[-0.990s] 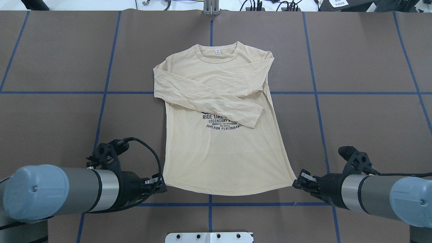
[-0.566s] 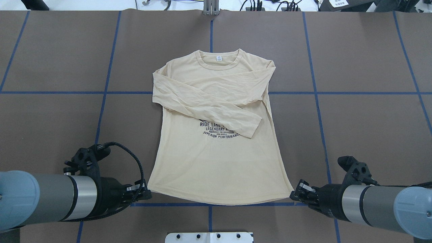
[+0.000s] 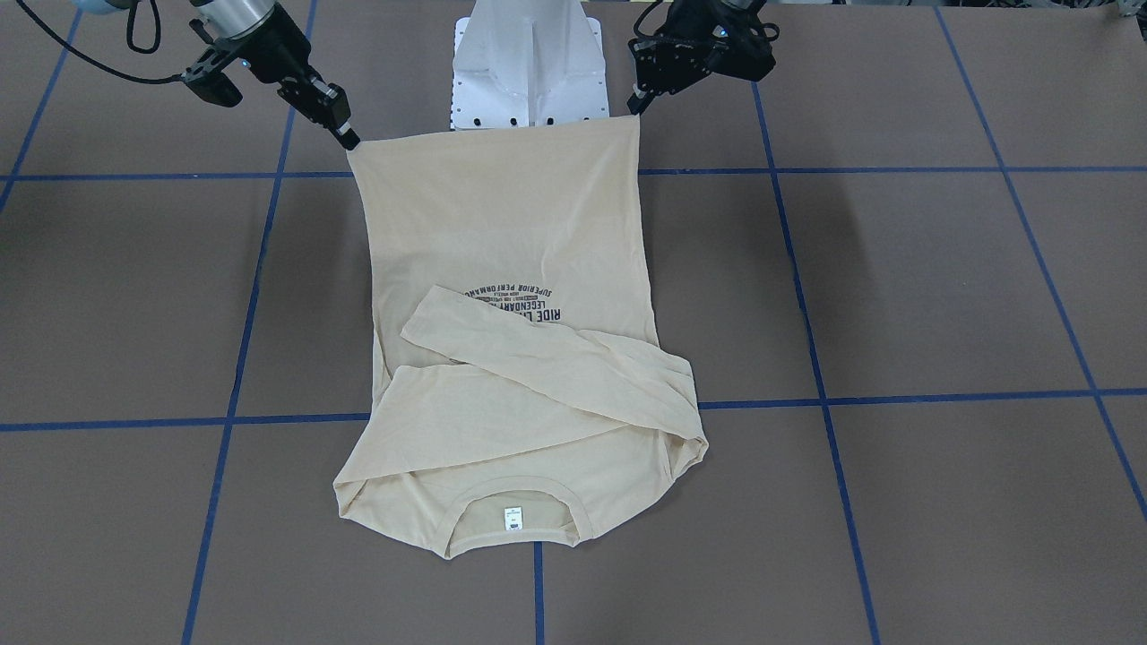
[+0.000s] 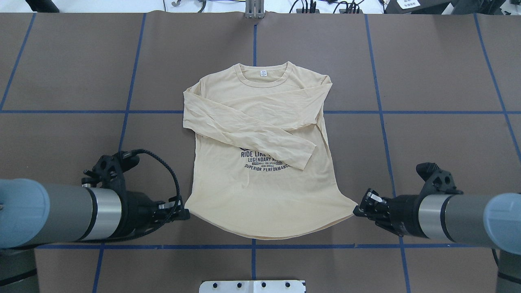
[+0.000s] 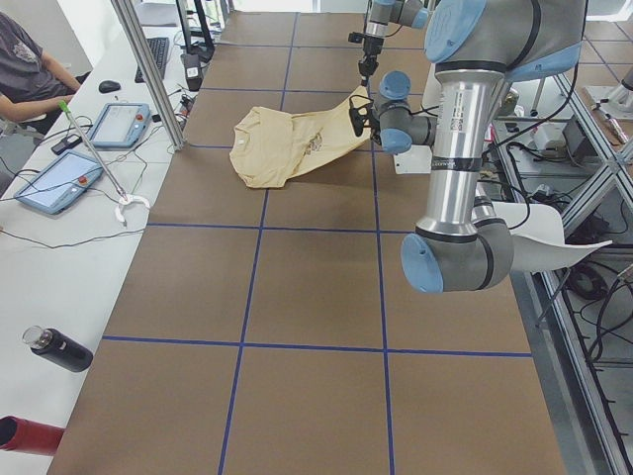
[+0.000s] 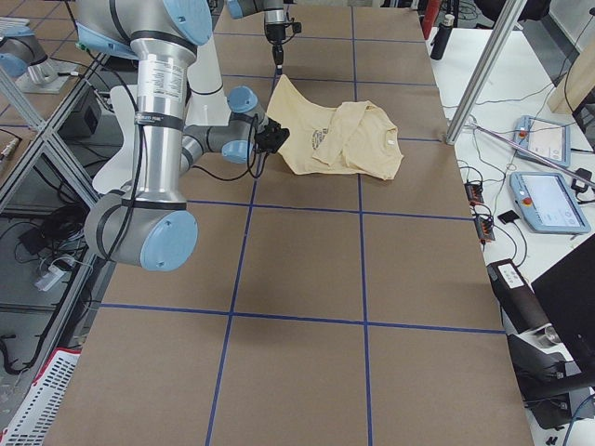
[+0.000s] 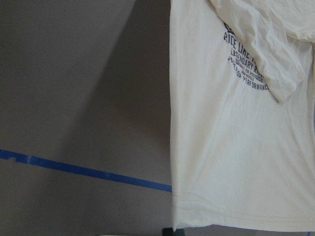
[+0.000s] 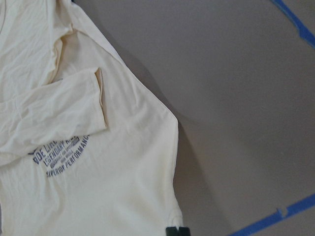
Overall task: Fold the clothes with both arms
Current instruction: 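Lift the hem with both grippers and fold it toward the collar, then open both grippers and raise them away from the folded shirt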
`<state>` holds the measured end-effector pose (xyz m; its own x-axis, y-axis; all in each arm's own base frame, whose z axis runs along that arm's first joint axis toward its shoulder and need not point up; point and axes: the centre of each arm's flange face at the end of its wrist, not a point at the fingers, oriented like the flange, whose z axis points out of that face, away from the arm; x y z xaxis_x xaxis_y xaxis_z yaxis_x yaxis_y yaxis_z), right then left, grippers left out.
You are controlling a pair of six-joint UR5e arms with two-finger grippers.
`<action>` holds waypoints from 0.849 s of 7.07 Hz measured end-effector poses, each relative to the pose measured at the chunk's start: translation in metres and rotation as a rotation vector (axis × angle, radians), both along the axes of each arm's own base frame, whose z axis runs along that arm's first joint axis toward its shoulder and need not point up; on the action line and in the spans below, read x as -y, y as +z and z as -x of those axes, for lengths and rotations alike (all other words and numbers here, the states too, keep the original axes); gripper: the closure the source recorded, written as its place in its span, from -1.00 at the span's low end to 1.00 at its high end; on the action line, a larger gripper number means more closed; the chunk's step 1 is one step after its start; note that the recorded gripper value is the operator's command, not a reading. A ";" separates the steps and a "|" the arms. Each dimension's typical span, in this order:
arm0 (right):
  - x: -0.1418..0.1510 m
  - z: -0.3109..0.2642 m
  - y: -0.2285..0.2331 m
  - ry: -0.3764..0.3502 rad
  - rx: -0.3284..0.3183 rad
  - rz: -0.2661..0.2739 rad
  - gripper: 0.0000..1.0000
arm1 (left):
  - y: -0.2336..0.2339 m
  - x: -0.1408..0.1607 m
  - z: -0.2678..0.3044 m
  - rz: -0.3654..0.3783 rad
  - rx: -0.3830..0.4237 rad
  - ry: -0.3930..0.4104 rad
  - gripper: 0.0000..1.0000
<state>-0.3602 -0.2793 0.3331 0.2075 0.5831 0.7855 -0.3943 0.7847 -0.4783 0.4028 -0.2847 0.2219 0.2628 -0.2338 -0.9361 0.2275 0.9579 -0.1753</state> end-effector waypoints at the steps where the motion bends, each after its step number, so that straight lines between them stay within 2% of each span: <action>1: 0.057 0.014 0.000 0.021 -0.028 -0.009 1.00 | 0.002 0.051 -0.013 -0.043 0.032 -0.055 1.00; 2: 0.117 0.025 -0.005 0.043 -0.089 -0.030 1.00 | 0.007 0.102 -0.016 -0.076 0.073 -0.100 1.00; 4: 0.218 0.034 -0.017 0.066 -0.233 -0.075 1.00 | 0.026 0.182 -0.004 -0.124 0.138 -0.171 1.00; 6: 0.286 0.039 -0.020 0.071 -0.310 -0.090 1.00 | 0.039 0.229 -0.001 -0.138 0.153 -0.219 1.00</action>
<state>-0.3995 -0.5656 0.3129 0.4059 0.5354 0.7406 -0.5654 0.7838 -0.2568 0.4035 -0.5132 0.2604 0.3604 -0.1739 -0.9165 0.4450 0.8955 0.0050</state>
